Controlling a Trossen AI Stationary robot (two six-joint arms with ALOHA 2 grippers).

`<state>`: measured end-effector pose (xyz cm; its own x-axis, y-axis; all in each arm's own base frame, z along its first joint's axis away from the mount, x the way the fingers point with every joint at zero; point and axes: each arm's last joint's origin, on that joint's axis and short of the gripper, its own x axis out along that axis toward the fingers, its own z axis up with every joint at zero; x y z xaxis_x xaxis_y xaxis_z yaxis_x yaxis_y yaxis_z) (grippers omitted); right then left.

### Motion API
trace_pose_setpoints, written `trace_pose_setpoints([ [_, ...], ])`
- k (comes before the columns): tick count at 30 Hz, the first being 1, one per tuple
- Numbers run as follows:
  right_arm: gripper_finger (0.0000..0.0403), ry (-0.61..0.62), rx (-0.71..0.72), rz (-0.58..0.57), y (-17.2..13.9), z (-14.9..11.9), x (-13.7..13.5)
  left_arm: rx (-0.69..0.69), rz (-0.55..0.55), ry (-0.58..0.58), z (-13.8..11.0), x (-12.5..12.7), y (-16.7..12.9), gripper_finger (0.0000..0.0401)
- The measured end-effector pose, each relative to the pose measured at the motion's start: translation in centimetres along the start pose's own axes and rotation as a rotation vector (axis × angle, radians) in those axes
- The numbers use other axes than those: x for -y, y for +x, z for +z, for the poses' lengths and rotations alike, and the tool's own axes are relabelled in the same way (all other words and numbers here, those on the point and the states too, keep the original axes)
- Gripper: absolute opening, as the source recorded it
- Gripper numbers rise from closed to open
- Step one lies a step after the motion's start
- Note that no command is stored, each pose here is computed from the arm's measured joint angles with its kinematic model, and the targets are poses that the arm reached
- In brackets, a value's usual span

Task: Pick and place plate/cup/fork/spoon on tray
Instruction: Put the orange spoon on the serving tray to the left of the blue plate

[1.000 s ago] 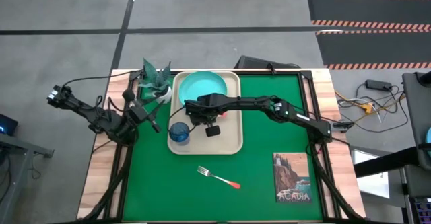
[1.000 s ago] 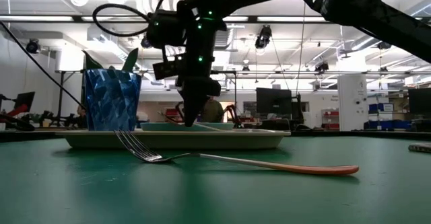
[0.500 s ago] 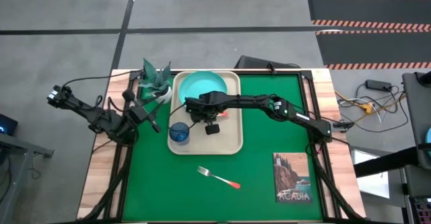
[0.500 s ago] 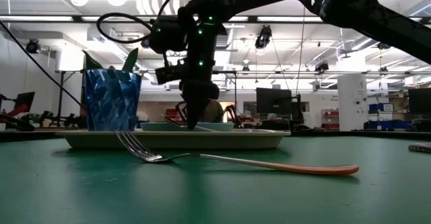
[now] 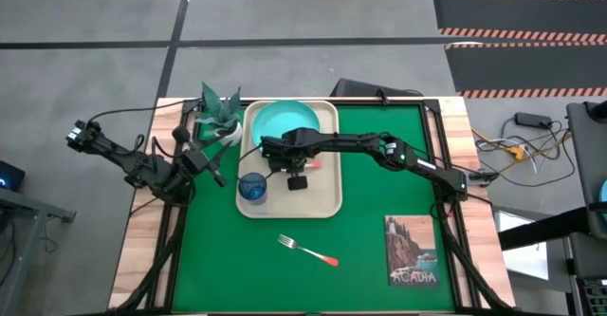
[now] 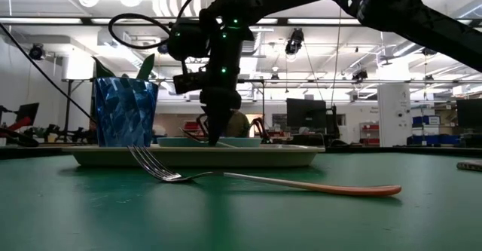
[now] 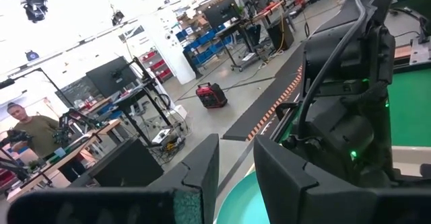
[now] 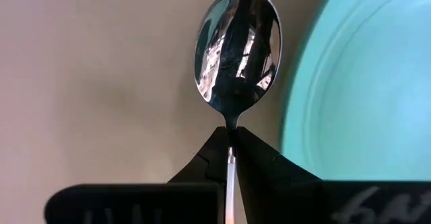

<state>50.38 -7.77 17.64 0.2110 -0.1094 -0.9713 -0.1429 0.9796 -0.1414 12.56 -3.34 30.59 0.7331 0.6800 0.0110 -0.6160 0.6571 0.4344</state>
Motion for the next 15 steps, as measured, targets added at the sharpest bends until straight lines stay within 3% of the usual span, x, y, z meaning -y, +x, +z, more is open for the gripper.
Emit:
trace_pose_setpoints([
  [15, 0.0009, 0.03, 0.007, 0.021, 0.14, -0.17, 0.51, 0.0, 0.0, 0.0, 0.0, 0.01, 0.0, 0.008],
])
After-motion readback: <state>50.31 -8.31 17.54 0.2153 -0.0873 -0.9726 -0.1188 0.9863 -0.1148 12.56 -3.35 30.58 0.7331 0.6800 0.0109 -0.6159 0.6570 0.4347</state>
